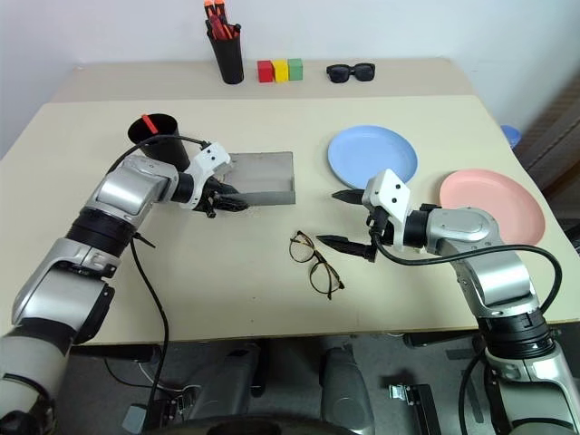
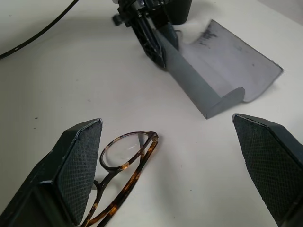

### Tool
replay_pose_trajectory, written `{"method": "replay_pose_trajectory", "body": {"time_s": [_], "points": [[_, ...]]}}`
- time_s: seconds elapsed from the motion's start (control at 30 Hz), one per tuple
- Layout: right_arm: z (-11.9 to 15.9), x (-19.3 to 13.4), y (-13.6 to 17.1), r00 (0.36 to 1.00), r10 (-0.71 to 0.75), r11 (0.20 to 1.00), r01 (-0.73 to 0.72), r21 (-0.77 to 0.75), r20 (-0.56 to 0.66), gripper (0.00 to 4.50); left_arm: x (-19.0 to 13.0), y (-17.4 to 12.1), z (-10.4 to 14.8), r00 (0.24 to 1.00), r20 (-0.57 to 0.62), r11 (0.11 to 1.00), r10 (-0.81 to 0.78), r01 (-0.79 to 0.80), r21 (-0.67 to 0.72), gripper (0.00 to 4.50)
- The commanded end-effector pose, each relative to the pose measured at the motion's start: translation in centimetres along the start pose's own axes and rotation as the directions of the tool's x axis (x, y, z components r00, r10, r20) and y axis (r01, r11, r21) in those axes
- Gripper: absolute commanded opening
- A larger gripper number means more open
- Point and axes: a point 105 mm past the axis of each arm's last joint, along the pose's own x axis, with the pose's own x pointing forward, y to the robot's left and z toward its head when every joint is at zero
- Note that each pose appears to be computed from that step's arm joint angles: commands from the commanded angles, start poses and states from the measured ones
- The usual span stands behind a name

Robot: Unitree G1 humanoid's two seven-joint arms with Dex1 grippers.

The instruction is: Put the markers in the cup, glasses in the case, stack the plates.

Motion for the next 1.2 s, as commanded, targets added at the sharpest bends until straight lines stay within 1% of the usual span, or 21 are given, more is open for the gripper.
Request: {"method": "replay_pose_trajectory", "body": {"time_s": [0.03,0.1,0.2,0.3,0.4,0.57,0.63,0.7,0.73,0.77,0.8,0.83,0.9,1.0,1.03,1.1,1.2], "points": [[1.2,-0.5,-0.1,1.000,-0.013,0.999,0.014,-0.051,0.023,4.50,-0.9,-0.5,1.8,0.998,0.063,0.992,-0.031,0.022,0.127,0.04],[1.2,-0.5,-0.1,1.000,-0.012,0.999,0.013,-0.049,0.018,4.50,-1.2,-1.2,1.8,0.994,0.090,0.983,-0.064,0.047,0.179,0.04],[1.1,-0.4,0.0,1.000,-0.003,1.000,0.003,0.017,0.002,4.50,-2.1,-2.5,1.6,0.988,0.103,0.965,-0.113,0.084,0.248,0.04],[0.6,-0.1,0.0,0.998,-0.005,0.998,0.009,0.065,-0.058,4.50,-3.2,-3.5,0.3,0.990,0.048,0.939,-0.135,0.112,0.326,0.04],[-0.2,0.3,0.8,0.993,0.028,0.993,-0.013,0.120,-0.117,4.50,-4.8,-5.0,-1.4,0.984,-0.025,0.905,-0.175,0.171,0.391,0.04],[-2.0,0.7,1.3,0.977,0.057,0.974,-0.009,0.227,-0.205,4.50,-6.1,-7.4,-2.8,0.967,-0.071,0.857,-0.245,0.250,0.451,0.04],[-2.5,0.8,1.6,0.971,0.067,0.966,-0.005,0.258,-0.231,4.50,-6.2,-7.8,-3.3,0.962,-0.088,0.863,-0.260,0.272,0.425,0.04],[-2.7,1.1,2.0,0.968,0.085,0.955,-0.011,0.296,-0.236,4.50,-6.2,-7.8,-3.2,0.963,-0.067,0.872,-0.260,0.264,0.412,0.57],[-2.7,1.3,2.2,0.967,0.092,0.951,-0.015,0.309,-0.238,4.50,-6.1,-7.5,-3.0,0.972,-0.047,0.873,-0.231,0.228,0.430,0.85],[-2.7,1.4,2.4,0.967,0.098,0.947,-0.017,0.322,-0.237,4.50,-6.1,-7.1,-2.9,0.979,-0.031,0.873,-0.201,0.194,0.448,1.29],[-2.7,1.5,2.5,0.967,0.101,0.943,-0.017,0.333,-0.236,4.50,-6.1,-6.8,-2.7,0.985,-0.015,0.873,-0.172,0.159,0.461,1.87],[-2.7,1.6,2.6,0.967,0.103,0.939,-0.017,0.342,-0.235,4.50,-6.2,-6.4,-2.4,0.990,0.008,0.881,-0.143,0.124,0.456,2.32],[-2.7,1.8,2.8,0.967,0.107,0.932,-0.016,0.363,-0.233,4.50,-6.5,-6.1,-1.7,0.991,0.049,0.897,-0.126,0.093,0.432,2.32],[-3.0,2.1,3.1,0.965,0.105,0.916,0.000,0.401,-0.241,4.50,-7.7,-6.4,-1.0,0.985,0.124,0.902,-0.118,0.054,0.429,2.32],[-3.2,2.2,3.2,0.965,0.101,0.907,0.012,0.421,-0.243,4.25,-8.3,-6.8,-1.3,0.984,0.137,0.901,-0.118,0.048,0.432,2.37],[-3.6,2.5,3.2,0.963,0.094,0.892,0.030,0.451,-0.251,3.58,-9.1,-7.7,-2.1,0.982,0.146,0.901,-0.123,0.048,0.432,2.39],[-4.0,2.9,3.3,0.961,0.091,0.874,0.048,0.483,-0.260,2.08,-9.9,-8.7,-2.8,0.977,0.173,0.913,-0.124,0.044,0.406,2.39]]}}
